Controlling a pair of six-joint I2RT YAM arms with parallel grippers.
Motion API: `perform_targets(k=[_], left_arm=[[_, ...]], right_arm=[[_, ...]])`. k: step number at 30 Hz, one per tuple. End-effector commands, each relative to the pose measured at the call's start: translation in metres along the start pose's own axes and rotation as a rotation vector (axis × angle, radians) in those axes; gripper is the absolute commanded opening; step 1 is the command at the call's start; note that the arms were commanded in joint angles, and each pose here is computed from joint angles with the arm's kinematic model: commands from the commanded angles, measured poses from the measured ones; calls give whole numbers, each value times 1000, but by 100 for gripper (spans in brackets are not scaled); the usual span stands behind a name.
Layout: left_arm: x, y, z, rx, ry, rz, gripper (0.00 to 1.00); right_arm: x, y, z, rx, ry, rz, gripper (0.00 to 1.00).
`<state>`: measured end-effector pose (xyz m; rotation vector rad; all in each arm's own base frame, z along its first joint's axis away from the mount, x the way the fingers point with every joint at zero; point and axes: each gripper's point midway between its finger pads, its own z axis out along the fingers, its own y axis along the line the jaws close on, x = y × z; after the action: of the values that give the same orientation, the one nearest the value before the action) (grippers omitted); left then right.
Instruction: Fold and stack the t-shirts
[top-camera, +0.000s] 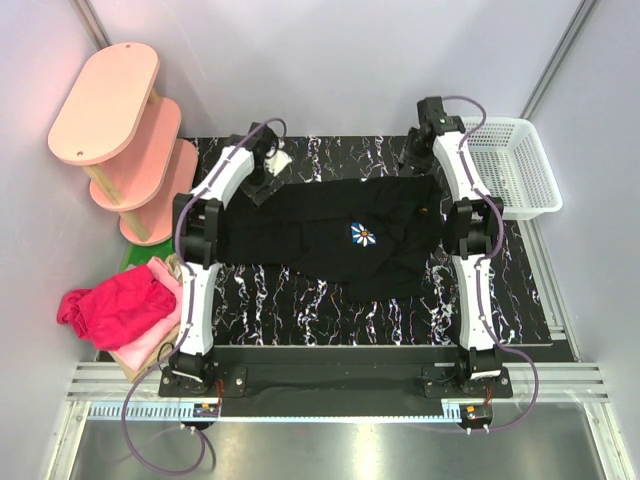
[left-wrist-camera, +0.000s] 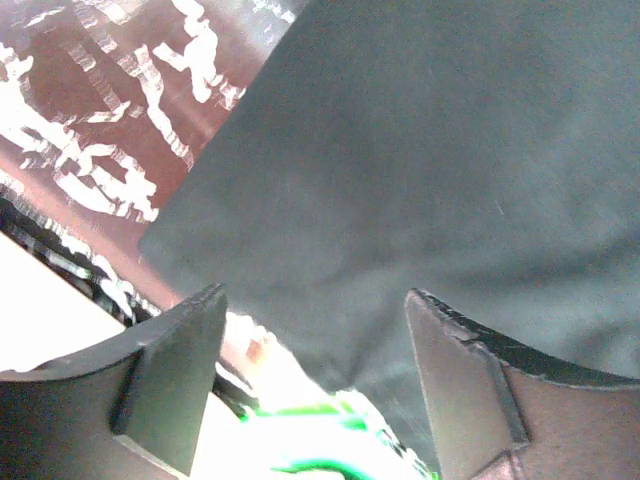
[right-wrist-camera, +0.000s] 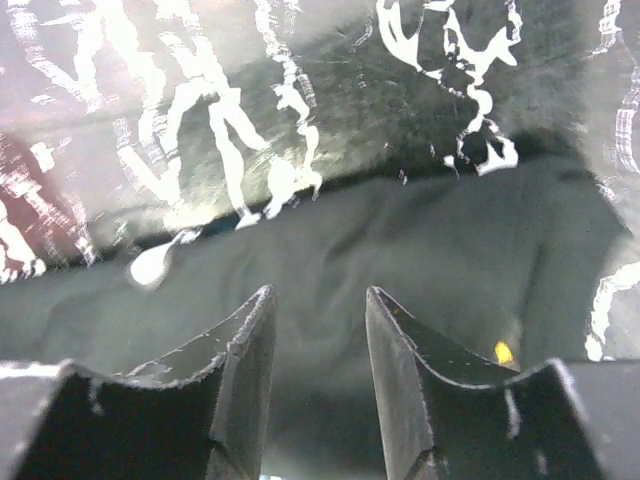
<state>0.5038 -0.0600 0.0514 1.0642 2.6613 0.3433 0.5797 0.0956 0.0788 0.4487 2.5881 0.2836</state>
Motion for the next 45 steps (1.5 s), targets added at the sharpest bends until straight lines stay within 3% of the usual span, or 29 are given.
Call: perform_targets(k=[1, 2, 3, 5, 6, 7, 9, 12, 16, 24, 38, 45], left_arm=[[-8, 21, -136, -56, -269, -121, 80], [0, 15, -151, -41, -290, -116, 80], [9, 5, -159, -19, -297, -105, 80], [46, -25, -168, 40, -284, -76, 80], [60, -35, -165, 55, -262, -64, 80], [87, -54, -157, 75, -227, -49, 80], [112, -69, -143, 78, -189, -27, 80], [150, -93, -115, 88, -114, -19, 80], [175, -109, -90, 93, -55, -25, 80], [168, -107, -75, 101, -28, -44, 80], [153, -101, -58, 95, -19, -80, 79], [153, -100, -63, 89, -29, -82, 79]], right_arm=[[-20, 76, -141, 8, -275, -233, 50], [-11, 82, -156, 29, -293, -279, 51], [-9, 89, -198, 42, -362, -312, 51], [59, 106, -195, 70, -274, -461, 54], [74, 109, -222, 60, -306, -486, 54], [118, 89, -196, 114, -200, -506, 54], [169, 93, -209, 58, -175, -541, 53], [264, 30, -179, 139, 20, -540, 53], [331, -8, -178, 119, 119, -389, 53], [355, -16, -169, 81, 157, -354, 57], [350, 61, -143, -50, 150, -465, 70], [355, 63, -121, 3, 168, -520, 72]])
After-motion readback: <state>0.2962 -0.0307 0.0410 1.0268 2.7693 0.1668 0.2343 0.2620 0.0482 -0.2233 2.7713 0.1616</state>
